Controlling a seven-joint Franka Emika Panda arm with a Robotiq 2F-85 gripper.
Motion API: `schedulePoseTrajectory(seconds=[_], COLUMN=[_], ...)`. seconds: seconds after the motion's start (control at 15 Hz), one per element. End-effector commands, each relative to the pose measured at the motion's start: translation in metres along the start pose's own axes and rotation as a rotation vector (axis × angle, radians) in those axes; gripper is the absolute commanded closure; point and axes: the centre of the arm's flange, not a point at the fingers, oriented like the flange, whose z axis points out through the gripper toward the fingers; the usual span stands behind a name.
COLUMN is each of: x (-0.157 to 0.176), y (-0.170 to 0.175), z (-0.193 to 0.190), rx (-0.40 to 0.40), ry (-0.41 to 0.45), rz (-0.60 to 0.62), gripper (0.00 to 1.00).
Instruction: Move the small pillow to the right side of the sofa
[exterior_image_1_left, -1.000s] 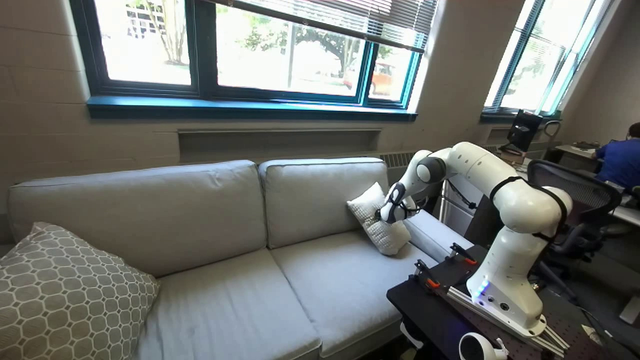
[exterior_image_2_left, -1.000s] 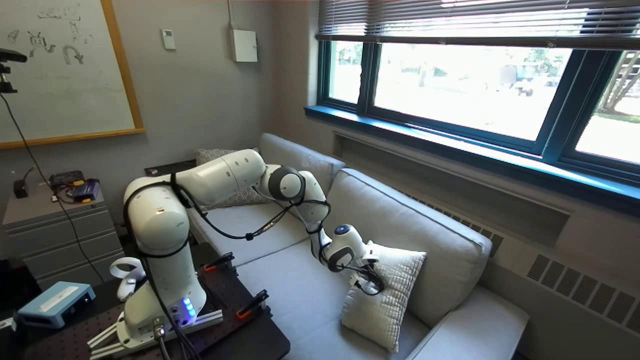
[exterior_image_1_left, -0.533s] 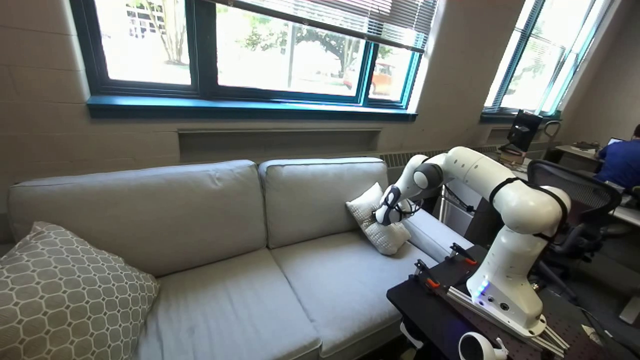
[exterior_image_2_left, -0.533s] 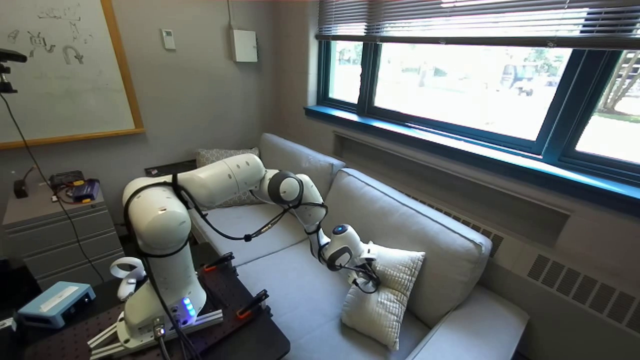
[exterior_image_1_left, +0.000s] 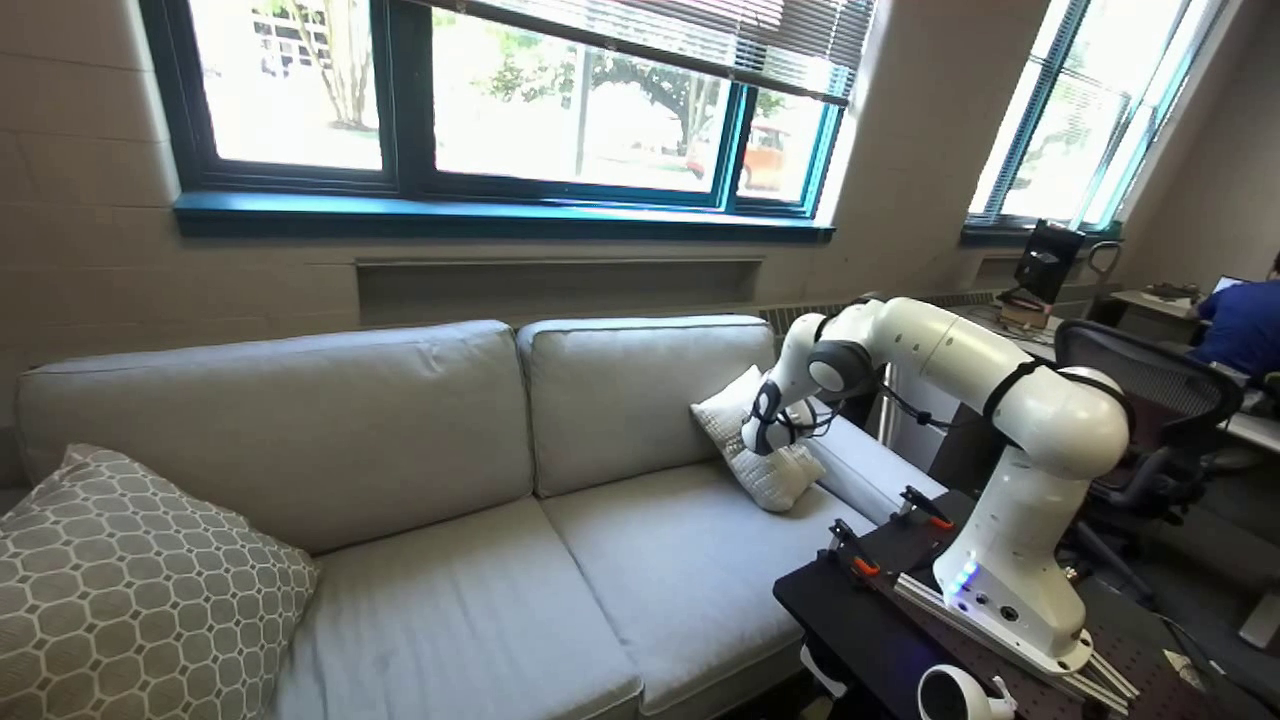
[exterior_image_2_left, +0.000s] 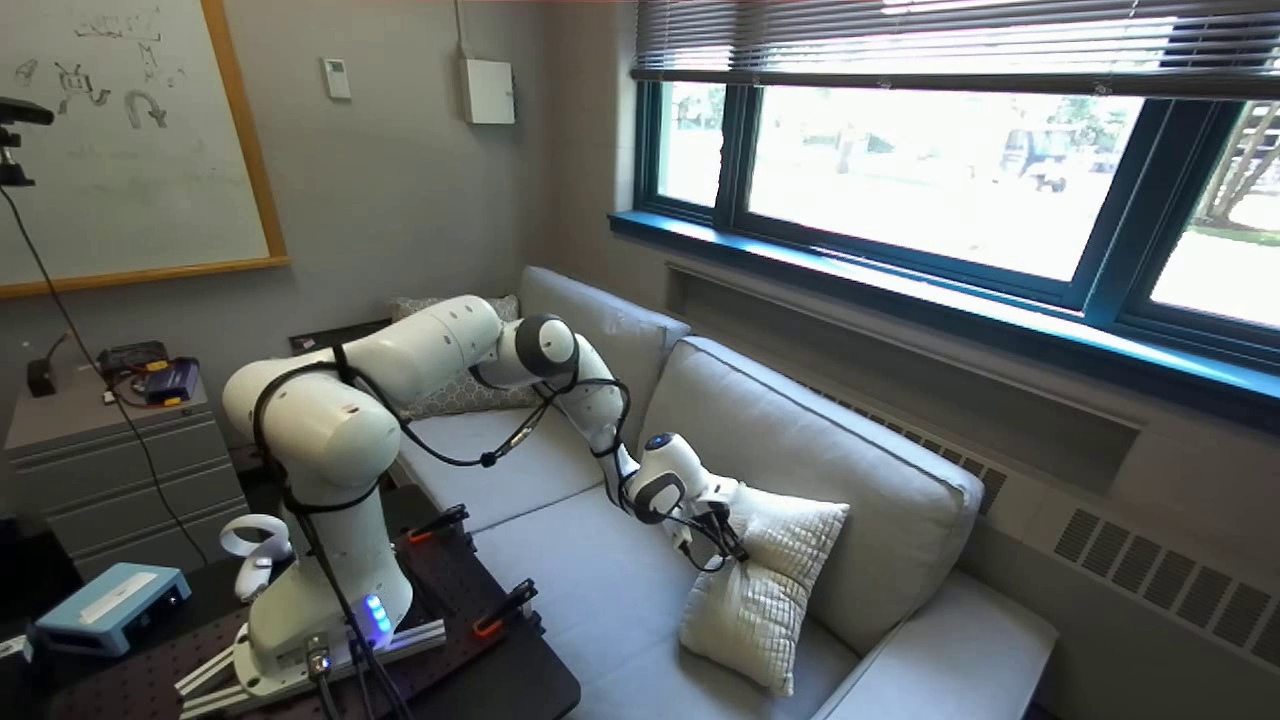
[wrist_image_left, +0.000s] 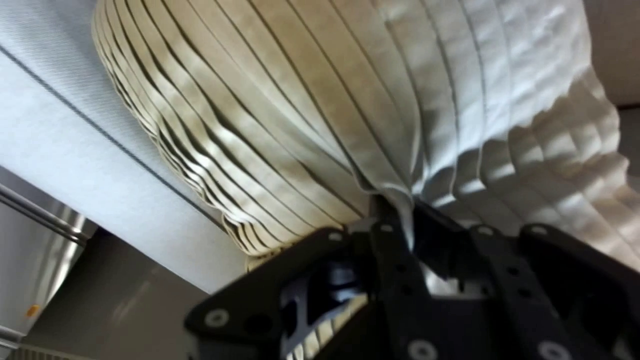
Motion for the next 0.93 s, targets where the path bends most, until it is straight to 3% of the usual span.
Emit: schedulePoseTrajectory(seconds=[0.0,0.33,0.53,0.73,0.87], x=[-0.018,-0.014,-0.016,-0.020,-0.030], y=[-0.002,0.015,0.047,0.078,0.087], z=[-0.075,-0.164,-0.220,-0.244,-0.239], rx=[-0.112,-0.258,-0.365,-0.477,-0.562], ry=[0.018,0.199,0.294,0.350,0.361], rz=[0.088,0.246,0.295,0.357,0.371], gripper=[0.92,0.92,0.92,0.92,0.92])
